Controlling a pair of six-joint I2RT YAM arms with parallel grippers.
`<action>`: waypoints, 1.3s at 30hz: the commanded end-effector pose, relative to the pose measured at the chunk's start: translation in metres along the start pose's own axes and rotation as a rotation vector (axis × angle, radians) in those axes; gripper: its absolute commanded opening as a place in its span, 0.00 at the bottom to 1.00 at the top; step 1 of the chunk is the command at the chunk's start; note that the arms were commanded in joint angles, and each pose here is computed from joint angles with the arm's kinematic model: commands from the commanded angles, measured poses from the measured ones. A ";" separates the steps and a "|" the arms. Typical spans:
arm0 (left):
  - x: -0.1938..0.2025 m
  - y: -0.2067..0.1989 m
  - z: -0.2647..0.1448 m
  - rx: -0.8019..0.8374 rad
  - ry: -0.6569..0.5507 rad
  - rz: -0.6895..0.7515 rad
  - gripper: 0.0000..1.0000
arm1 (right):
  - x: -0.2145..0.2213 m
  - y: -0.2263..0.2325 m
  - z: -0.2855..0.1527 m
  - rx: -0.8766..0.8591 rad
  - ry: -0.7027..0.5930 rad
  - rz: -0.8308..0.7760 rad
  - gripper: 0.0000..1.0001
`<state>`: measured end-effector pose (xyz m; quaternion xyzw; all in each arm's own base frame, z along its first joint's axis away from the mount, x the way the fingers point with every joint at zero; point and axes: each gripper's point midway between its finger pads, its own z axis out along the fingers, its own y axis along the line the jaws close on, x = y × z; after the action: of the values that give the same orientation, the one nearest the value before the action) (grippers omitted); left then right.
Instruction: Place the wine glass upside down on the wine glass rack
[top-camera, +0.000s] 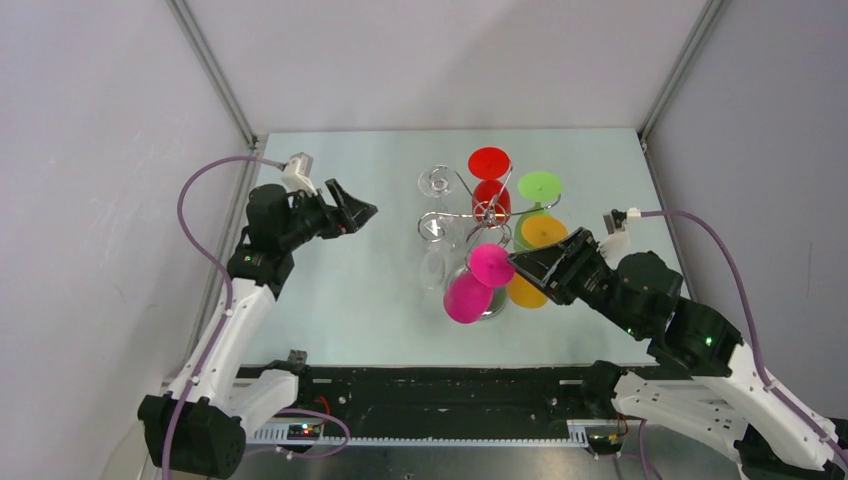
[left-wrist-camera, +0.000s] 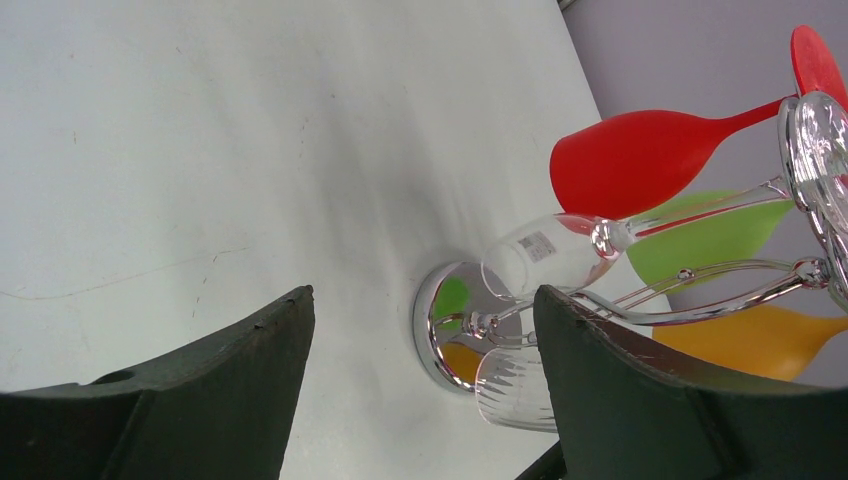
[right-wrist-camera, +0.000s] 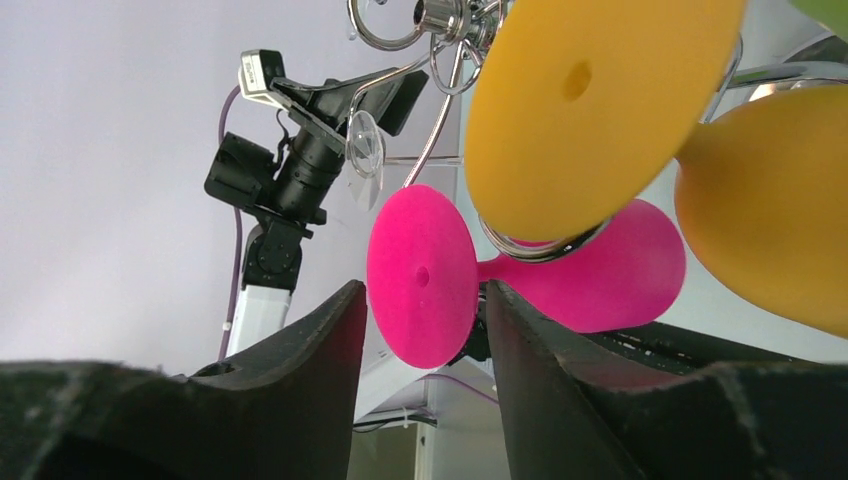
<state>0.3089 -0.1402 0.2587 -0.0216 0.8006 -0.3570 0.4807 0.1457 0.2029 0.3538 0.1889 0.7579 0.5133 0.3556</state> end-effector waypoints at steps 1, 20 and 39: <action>-0.006 -0.002 0.001 0.021 -0.024 0.009 0.85 | -0.009 -0.002 -0.007 0.007 -0.046 0.005 0.53; -0.007 0.002 0.002 0.009 -0.026 -0.006 0.85 | -0.048 -0.055 -0.064 0.118 -0.239 0.000 0.68; -0.006 0.003 0.003 0.007 -0.023 -0.012 0.85 | -0.110 -0.127 -0.104 0.556 -0.578 -0.161 0.76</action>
<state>0.3122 -0.1375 0.2572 -0.0295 0.8012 -0.3564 0.4798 0.1418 0.0278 0.2918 0.3462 0.7541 0.2586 0.4946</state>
